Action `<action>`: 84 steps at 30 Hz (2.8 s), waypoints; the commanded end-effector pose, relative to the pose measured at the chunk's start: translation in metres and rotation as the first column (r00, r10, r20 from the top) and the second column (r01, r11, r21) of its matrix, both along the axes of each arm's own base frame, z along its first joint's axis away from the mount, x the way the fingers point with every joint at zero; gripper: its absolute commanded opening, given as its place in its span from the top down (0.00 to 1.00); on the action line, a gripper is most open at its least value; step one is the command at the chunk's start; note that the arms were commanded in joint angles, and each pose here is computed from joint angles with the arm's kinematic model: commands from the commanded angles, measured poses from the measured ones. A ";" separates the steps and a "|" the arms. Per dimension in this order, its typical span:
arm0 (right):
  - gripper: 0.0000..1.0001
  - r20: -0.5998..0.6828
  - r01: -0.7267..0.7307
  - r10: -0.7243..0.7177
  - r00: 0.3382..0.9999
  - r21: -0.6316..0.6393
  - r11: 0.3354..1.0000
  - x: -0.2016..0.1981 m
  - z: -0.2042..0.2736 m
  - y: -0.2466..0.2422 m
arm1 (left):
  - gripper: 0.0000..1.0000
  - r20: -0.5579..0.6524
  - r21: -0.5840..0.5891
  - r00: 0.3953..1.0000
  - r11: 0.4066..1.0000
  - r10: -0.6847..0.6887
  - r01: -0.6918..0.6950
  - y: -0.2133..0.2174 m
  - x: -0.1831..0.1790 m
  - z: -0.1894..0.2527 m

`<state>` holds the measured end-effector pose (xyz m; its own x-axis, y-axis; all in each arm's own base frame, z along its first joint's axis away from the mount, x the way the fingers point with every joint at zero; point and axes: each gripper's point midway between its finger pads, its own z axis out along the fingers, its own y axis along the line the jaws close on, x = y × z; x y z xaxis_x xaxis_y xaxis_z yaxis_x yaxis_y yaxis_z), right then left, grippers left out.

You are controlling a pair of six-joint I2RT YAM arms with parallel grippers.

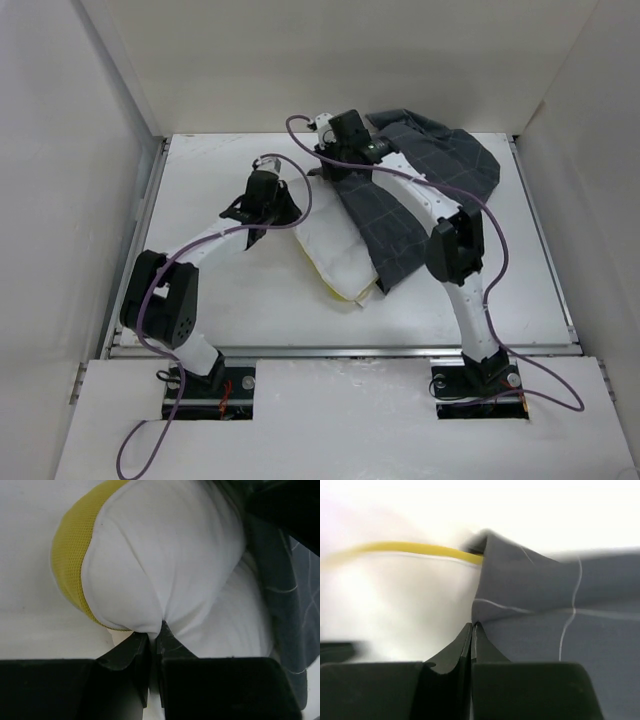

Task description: Put the pillow into the pillowcase

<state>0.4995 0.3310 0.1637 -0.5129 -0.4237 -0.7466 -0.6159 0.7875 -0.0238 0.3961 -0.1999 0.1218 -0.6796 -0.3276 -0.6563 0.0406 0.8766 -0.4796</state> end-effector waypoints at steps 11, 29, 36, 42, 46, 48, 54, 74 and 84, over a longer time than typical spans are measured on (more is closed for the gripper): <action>1.00 0.241 -0.725 0.731 0.639 0.507 0.466 -0.232 0.251 0.093 | 1.00 0.489 -0.378 0.872 0.907 0.026 0.185 -0.053 -0.045 0.146; 0.30 -0.129 -0.372 0.471 0.872 0.451 0.811 -0.201 0.143 0.074 | 0.27 0.182 -0.259 0.860 0.867 0.476 -0.425 0.013 -0.032 0.045; 0.00 0.015 -0.152 0.156 0.988 0.344 0.926 -0.190 0.167 0.003 | 0.00 0.069 -0.141 0.852 0.851 0.519 -0.507 0.060 -0.103 0.021; 0.00 -0.059 0.192 -0.182 0.981 0.274 0.942 -0.204 0.109 -0.083 | 0.00 0.092 -0.119 0.886 0.889 0.454 -0.443 0.078 -0.138 0.032; 0.00 -0.119 0.364 -0.344 0.931 0.239 0.900 -0.235 0.065 -0.132 | 0.10 0.196 -0.152 0.954 0.968 0.228 -0.200 0.045 -0.139 0.060; 0.00 -0.159 0.435 -0.406 0.900 0.252 0.864 -0.250 0.055 -0.149 | 0.10 0.202 -0.137 0.973 0.987 0.115 -0.089 0.023 -0.139 0.056; 0.03 -0.294 0.526 -0.468 0.833 0.159 0.836 -0.277 -0.029 -0.171 | 0.11 0.138 -0.009 0.952 0.961 -0.273 0.277 -0.055 -0.177 0.022; 0.25 -0.084 0.734 -0.729 0.679 0.050 0.678 -0.209 -0.071 -0.197 | 0.51 0.097 0.222 0.969 0.954 -0.227 0.201 -0.122 -0.156 -0.030; 0.34 -0.006 0.789 -0.789 0.614 0.001 0.614 -0.205 -0.059 -0.217 | 1.00 0.110 0.231 0.989 0.970 -0.099 0.071 -0.119 -0.120 -0.037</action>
<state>0.2789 0.1228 0.0843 -0.7029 0.1494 -0.6955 0.1928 0.9811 0.0158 0.2445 -0.3270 0.0659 -0.6783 -0.0184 -0.7346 0.2564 0.9309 -0.2601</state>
